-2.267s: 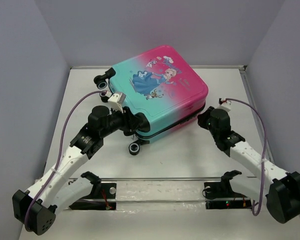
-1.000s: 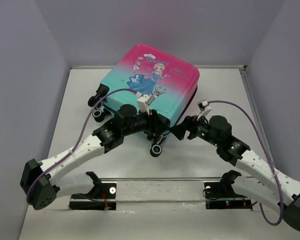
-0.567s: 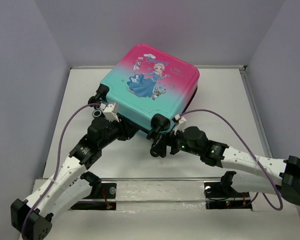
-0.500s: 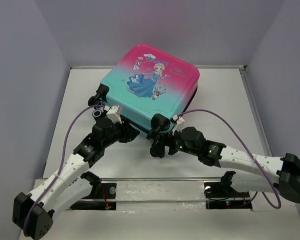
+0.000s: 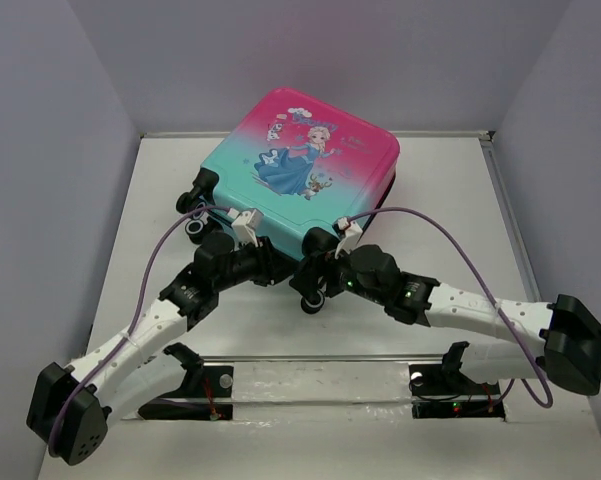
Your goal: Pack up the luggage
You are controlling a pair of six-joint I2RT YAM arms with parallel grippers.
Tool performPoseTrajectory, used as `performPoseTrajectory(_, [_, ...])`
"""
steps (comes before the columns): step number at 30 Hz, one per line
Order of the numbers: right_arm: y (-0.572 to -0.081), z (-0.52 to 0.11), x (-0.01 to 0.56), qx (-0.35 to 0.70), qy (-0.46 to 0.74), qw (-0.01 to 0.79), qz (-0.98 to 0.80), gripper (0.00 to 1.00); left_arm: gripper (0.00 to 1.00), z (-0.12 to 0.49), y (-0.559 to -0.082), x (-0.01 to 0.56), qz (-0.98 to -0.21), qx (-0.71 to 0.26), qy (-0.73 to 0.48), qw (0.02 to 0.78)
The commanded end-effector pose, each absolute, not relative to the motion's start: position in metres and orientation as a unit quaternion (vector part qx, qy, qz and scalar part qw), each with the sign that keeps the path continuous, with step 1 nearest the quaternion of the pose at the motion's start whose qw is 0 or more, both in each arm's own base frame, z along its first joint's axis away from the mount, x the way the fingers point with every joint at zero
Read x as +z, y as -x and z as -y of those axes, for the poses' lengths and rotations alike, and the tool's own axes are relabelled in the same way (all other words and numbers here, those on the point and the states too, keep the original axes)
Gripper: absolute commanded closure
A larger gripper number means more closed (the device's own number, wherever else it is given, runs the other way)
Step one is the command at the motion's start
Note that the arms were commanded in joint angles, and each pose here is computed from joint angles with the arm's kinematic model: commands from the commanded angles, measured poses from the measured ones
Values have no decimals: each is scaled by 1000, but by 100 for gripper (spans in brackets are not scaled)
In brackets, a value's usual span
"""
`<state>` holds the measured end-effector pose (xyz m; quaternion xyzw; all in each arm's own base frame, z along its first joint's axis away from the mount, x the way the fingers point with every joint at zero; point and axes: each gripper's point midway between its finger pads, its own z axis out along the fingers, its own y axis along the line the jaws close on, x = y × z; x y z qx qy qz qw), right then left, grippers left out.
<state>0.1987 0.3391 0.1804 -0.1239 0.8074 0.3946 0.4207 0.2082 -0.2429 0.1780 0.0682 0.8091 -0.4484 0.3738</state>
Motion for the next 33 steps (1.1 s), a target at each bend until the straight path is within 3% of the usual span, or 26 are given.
performPoseTrajectory(1, [-222,-348,230,412,98,486,-764,22,65,249,-201,188,-797,-462,-88,379])
performPoseTrajectory(2, [-223,-347,231,412,95,490,-762,30,66,243,-203,178,-807,-444,-76,381])
performPoseTrajectory(3, [-223,-346,235,414,92,494,-759,52,66,239,-204,175,-810,-438,-70,384])
performPoseTrajectory(6, [-223,-337,234,408,80,500,-760,81,69,228,-205,154,-825,-413,-38,384])
performPoseTrajectory(8, [-223,-329,238,403,71,505,-760,92,70,226,-203,140,-828,-413,-19,380])
performPoseTrajectory(14, [-222,-323,251,396,74,512,-758,93,67,252,-196,119,-831,-407,-38,377])
performPoseTrajectory(33, [-217,-329,259,409,90,505,-754,93,51,278,-241,146,-761,-382,4,525])
